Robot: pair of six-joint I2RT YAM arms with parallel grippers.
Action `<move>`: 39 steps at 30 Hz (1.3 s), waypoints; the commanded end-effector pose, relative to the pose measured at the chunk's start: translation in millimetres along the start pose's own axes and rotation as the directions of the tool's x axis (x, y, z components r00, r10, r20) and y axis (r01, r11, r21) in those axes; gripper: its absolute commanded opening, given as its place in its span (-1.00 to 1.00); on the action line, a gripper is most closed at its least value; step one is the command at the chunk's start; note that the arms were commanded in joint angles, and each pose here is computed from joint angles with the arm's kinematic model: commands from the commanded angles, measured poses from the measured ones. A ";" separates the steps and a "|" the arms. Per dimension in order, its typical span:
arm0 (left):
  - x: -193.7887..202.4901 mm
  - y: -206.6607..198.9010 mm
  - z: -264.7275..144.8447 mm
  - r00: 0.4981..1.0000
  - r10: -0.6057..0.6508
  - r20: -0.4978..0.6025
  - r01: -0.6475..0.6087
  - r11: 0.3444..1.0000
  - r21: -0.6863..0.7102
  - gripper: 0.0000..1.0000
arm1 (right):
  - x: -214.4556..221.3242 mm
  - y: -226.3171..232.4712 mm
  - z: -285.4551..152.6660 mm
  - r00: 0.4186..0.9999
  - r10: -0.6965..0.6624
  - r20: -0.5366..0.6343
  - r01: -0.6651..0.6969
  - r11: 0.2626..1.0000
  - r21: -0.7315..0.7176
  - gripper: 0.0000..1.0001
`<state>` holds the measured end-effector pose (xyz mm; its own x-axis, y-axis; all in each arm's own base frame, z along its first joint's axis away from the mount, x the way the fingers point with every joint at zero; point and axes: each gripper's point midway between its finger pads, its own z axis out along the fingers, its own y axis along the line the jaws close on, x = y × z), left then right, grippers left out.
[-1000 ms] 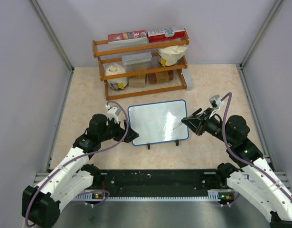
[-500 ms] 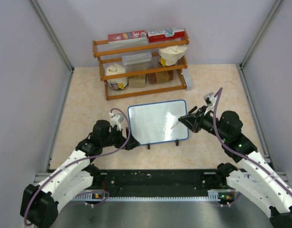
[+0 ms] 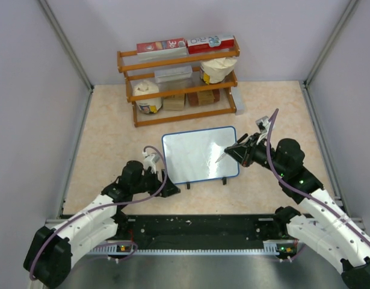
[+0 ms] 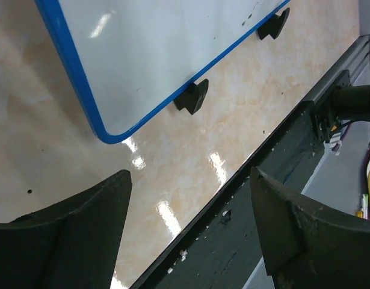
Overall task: Write a sentence on the whiteboard
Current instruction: Adjust the whiteboard at the center of the board.
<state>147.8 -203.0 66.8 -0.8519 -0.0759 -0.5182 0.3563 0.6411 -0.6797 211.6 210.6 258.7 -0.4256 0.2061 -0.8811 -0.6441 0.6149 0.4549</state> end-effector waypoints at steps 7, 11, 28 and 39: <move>-4.0 -15.4 15.7 1.000 0.006 0.018 -0.007 0.996 0.091 0.57 | -15.9 11.0 -0.5 0.998 -0.023 0.052 0.024 0.999 -0.034 -1.00; -0.4 -15.3 19.4 1.000 -0.003 0.005 0.003 0.996 0.091 0.53 | -15.6 9.3 -1.0 0.999 -0.022 0.050 0.023 0.999 -0.025 -1.00; 8.0 -17.2 26.8 0.999 0.011 -0.031 -0.009 0.998 0.070 0.48 | -10.6 6.2 -2.4 0.999 -0.019 0.037 0.020 1.000 -0.011 -1.00; 10.5 -18.7 30.5 0.999 0.008 -0.044 -0.004 0.997 0.076 0.48 | -9.2 4.3 -3.6 0.999 -0.017 0.034 0.017 1.000 0.001 -1.00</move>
<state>134.1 -229.0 43.4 -0.8894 -0.0160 -0.4569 0.3516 0.6146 -0.7061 211.5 208.1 259.0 -0.4219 0.2099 -0.8820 -0.6367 0.6239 0.4531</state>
